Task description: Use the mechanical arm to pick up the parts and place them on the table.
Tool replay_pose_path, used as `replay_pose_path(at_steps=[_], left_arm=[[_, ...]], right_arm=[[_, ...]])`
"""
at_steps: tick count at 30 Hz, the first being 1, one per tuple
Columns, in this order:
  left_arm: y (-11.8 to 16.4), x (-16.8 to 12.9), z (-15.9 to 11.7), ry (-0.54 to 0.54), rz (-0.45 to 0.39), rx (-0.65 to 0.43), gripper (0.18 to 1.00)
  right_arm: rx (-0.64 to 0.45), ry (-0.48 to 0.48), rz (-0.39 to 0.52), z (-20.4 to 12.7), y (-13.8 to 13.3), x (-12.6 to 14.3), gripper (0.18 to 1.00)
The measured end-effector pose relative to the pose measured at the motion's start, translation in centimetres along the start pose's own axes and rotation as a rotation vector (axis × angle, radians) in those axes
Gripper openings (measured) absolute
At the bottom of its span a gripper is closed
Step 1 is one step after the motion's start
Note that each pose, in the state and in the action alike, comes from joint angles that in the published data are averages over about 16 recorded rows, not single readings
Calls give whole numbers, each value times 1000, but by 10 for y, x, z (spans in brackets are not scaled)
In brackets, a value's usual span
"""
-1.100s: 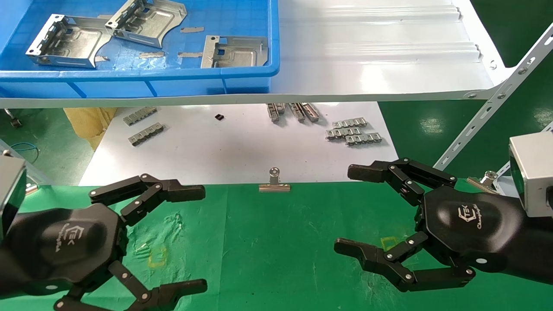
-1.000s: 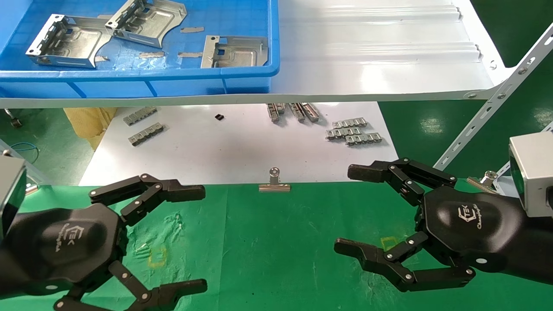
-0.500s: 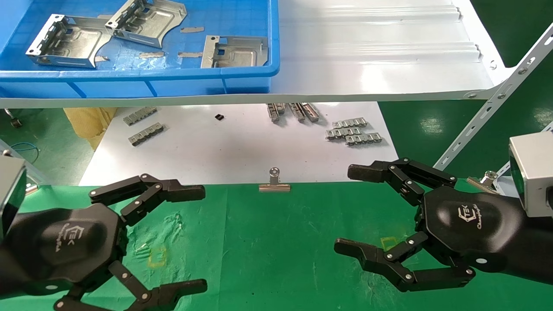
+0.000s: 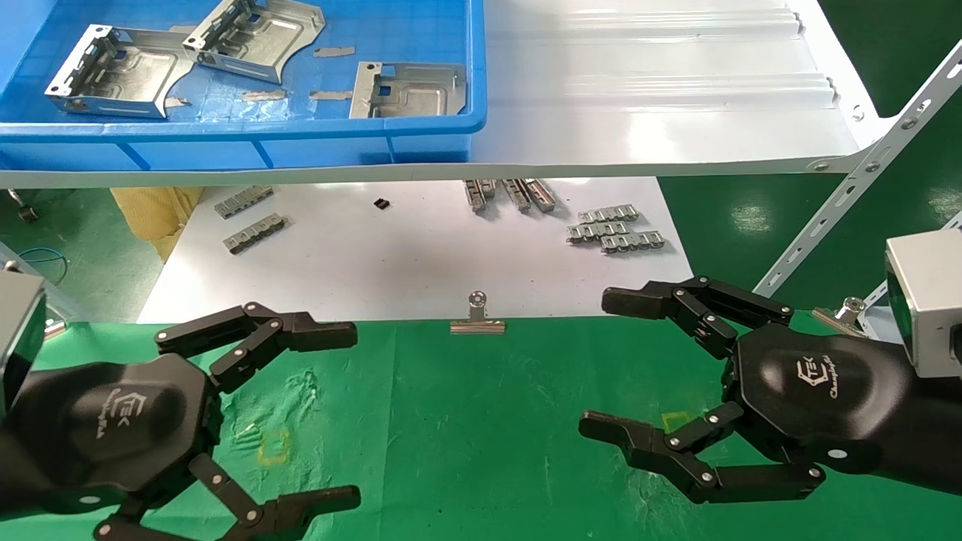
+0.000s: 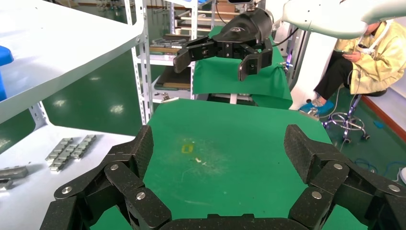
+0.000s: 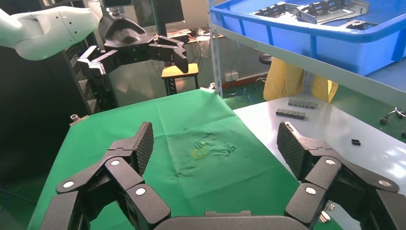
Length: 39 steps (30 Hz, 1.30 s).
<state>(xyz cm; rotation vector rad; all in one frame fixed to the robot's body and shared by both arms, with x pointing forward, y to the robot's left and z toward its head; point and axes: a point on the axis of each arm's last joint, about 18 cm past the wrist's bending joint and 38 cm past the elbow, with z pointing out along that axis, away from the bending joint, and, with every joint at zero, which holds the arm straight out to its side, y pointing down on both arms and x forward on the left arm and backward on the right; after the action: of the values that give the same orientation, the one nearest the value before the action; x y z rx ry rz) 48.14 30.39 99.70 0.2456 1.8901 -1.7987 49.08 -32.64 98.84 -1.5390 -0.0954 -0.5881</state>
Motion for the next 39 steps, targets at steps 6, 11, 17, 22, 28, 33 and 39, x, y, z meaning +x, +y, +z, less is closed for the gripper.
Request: replay_pose_path(at_steps=[6, 11, 17, 22, 28, 33, 39], left_arm=[[-3, -19, -3, -90, 9, 25, 1001], [-11, -44, -7, -199, 25, 61, 1001], [-25, -76, -10, -328, 39, 109, 1001], [-39, -106, -16, -440, 29, 130, 1001], [-52, -138, -28, -575, 6, 115, 1001], [-61, -159, -40, -684, -13, 85, 1001], [-70, -173, -51, -779, -34, 47, 1001]], right_arm=[[0, 0, 0, 0, 0, 0, 908], [0, 0, 0, 0, 0, 0, 833], [0, 0, 0, 0, 0, 0, 718], [0, 0, 0, 0, 0, 0, 602], [0, 0, 0, 0, 0, 0, 467], [0, 0, 0, 0, 0, 0, 360], [0, 0, 0, 0, 0, 0, 276]])
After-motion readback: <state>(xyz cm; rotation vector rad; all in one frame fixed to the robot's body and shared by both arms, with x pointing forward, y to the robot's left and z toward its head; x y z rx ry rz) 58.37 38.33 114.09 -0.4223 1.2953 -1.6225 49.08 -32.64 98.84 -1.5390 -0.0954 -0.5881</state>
